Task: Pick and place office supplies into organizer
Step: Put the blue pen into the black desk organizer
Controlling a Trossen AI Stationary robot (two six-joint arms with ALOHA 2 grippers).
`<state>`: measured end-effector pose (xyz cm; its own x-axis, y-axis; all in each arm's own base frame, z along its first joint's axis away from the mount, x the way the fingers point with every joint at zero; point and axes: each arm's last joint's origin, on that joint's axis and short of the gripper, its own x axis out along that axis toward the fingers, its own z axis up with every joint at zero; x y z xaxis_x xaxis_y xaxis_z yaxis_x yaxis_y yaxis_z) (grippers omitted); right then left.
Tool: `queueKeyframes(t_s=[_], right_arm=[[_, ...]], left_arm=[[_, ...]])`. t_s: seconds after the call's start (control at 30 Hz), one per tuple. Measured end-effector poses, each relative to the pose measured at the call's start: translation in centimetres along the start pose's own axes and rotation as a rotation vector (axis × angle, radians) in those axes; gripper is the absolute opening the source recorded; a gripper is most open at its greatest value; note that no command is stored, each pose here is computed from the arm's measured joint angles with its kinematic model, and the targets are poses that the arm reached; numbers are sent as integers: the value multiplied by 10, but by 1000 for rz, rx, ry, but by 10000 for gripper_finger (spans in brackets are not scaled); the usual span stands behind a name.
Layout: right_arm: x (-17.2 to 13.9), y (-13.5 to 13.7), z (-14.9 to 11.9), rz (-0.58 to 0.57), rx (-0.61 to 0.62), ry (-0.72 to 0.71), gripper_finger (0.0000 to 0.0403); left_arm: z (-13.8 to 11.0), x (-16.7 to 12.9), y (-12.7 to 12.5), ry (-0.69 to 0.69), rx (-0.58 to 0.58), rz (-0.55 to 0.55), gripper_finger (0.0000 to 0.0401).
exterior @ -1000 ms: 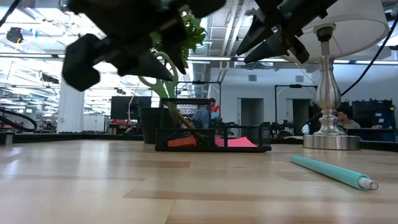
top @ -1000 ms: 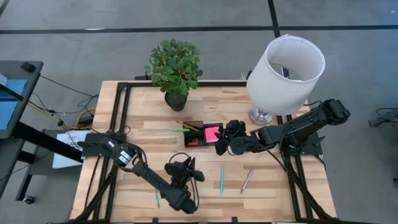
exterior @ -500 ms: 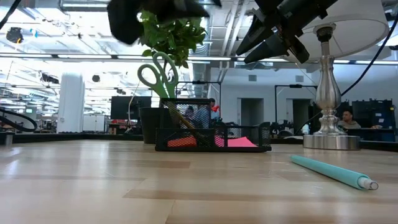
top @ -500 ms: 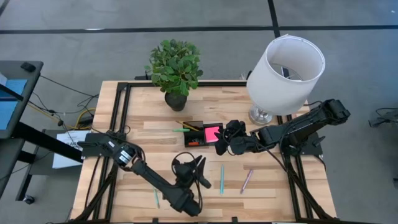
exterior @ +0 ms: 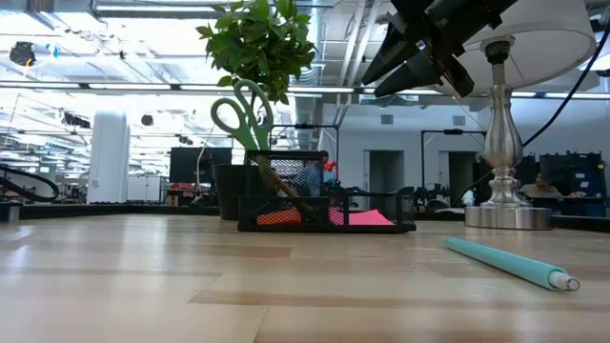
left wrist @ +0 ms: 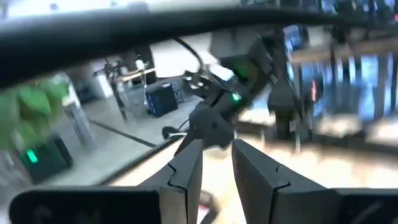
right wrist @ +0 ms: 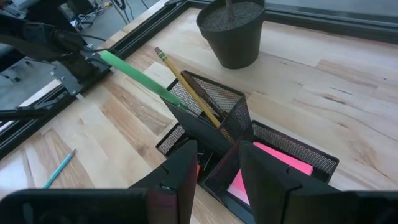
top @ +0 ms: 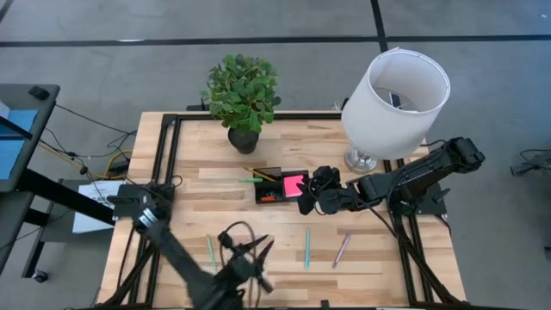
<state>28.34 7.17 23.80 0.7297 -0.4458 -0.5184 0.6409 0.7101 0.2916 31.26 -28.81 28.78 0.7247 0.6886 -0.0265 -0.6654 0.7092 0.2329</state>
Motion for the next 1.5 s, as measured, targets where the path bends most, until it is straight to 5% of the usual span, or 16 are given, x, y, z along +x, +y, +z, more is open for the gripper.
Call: queueKeyframes(t_s=[0.1,0.2,0.47,0.67,0.87,1.07,1.23,1.33,1.5], right_arm=[[0,0,0,0,0,0,113],[0,0,0,0,0,0,113],[0,0,0,0,0,0,113],[0,0,0,0,0,0,113],[0,0,0,2,2,-2,113],[0,3,2,35,44,-3,113],[-1,10,3,164,-1,59,113],[-4,18,4,262,-52,61,113],[-17,52,-14,568,-230,26,113]], left_arm=[[8,-27,6,149,200,-113,80],[10,-47,6,213,282,-202,80],[18,-78,18,230,168,-274,80],[66,-99,73,157,124,-365,80],[110,-81,162,241,44,-459,80],[59,-62,199,289,116,-399,80],[-6,-62,219,332,-31,-393,80],[-44,-65,223,361,-136,-454,80],[-88,-72,215,445,-144,-647,80]])
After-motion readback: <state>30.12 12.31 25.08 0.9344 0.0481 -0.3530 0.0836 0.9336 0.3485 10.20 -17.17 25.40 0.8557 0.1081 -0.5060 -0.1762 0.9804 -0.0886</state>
